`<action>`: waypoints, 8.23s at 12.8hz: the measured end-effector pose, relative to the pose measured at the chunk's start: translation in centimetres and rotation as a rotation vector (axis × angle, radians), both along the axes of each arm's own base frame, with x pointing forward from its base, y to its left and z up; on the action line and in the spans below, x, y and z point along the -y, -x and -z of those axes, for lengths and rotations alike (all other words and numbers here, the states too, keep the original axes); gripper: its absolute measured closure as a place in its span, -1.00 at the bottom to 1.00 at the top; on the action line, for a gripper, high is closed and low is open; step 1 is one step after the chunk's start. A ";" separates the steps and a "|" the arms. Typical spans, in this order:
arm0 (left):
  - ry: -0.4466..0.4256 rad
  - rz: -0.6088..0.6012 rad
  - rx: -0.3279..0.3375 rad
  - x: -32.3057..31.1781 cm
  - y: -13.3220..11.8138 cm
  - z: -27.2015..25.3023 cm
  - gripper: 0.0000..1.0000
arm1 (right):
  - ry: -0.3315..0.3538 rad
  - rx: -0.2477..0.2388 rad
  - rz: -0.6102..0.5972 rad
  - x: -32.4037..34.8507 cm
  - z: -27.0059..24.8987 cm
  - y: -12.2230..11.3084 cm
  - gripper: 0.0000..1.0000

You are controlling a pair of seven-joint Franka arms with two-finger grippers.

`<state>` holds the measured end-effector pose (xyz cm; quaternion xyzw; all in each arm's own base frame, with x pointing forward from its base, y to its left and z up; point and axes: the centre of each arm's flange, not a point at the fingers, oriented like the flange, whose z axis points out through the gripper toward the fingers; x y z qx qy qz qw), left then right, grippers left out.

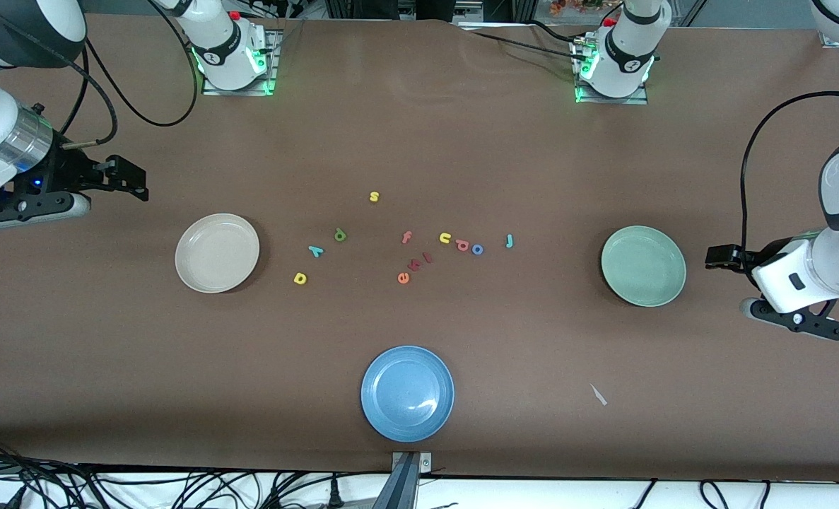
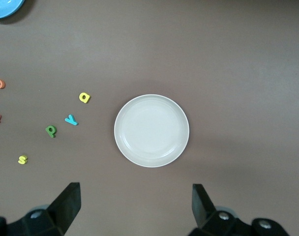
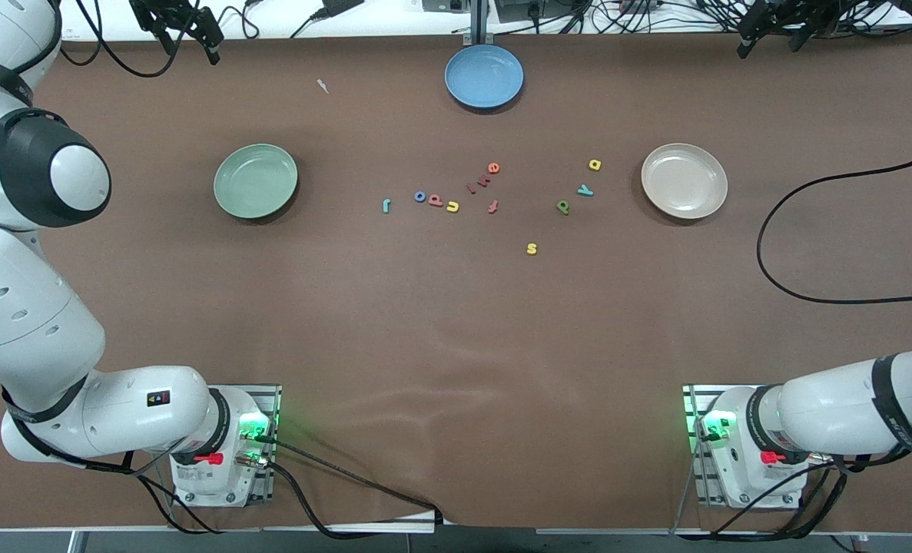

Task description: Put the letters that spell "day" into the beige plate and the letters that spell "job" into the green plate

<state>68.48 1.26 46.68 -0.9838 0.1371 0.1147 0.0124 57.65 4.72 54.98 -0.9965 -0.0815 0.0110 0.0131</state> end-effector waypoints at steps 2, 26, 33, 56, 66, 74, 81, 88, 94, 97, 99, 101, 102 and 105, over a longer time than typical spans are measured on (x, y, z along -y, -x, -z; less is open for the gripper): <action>0.000 0.000 -0.001 0.0 0.0 0.1 -0.99 | 0.001 -0.011 0.002 0.0 0.1 0.1 -1.00; -0.007 -0.008 -0.009 1.5 -0.1 0.7 -0.99 | -0.025 -0.021 0.021 -0.3 0.0 0.2 -1.00; -0.007 -0.018 0.013 1.2 -0.4 0.7 -0.99 | -0.025 -0.020 0.022 -0.2 0.0 0.2 -1.00; -0.004 -0.017 -0.005 1.3 -0.7 2.2 -1.00 | -0.016 -0.019 0.035 0.8 0.2 0.0 -1.00; -0.005 -0.023 -0.004 1.0 -0.7 2.2 -1.00 | -0.005 -0.018 0.033 0.9 0.2 0.0 -1.00; -0.007 -0.029 -0.004 0.6 -0.7 2.2 -1.00 | -0.004 -0.018 0.033 0.9 0.2 0.0 -1.00; -0.008 -0.039 0.000 -0.1 -0.8 2.2 -1.00 | -0.004 -0.018 0.032 0.9 0.2 0.0 -1.00; -0.008 -0.044 -0.003 -0.5 -0.8 2.4 -1.00 | -0.004 -0.018 0.033 0.9 0.2 0.0 -1.00; -0.007 -0.045 -0.012 -0.5 -0.9 3.0 -1.00 | -0.004 -0.019 0.033 0.9 0.2 0.0 -1.00; -0.007 -0.045 -0.013 -0.5 -0.9 3.1 -1.00 | -0.004 -0.019 0.033 0.9 0.2 0.0 -1.00; -0.007 -0.045 -0.013 -0.5 -0.9 3.1 -1.00 | -0.004 -0.019 0.033 0.9 0.2 0.0 -1.00; -0.007 -0.045 -0.014 -0.5 -0.9 3.1 -1.00 | -0.003 -0.019 0.033 0.9 0.2 0.0 -1.00; -0.007 -0.045 -0.014 -0.5 -0.9 3.2 -1.00 | -0.003 -0.020 0.033 0.9 0.3 0.0 -1.00; -0.006 -0.045 -0.017 -0.6 -0.9 3.4 -1.00 | -0.003 -0.021 0.033 0.9 0.3 0.0 -1.00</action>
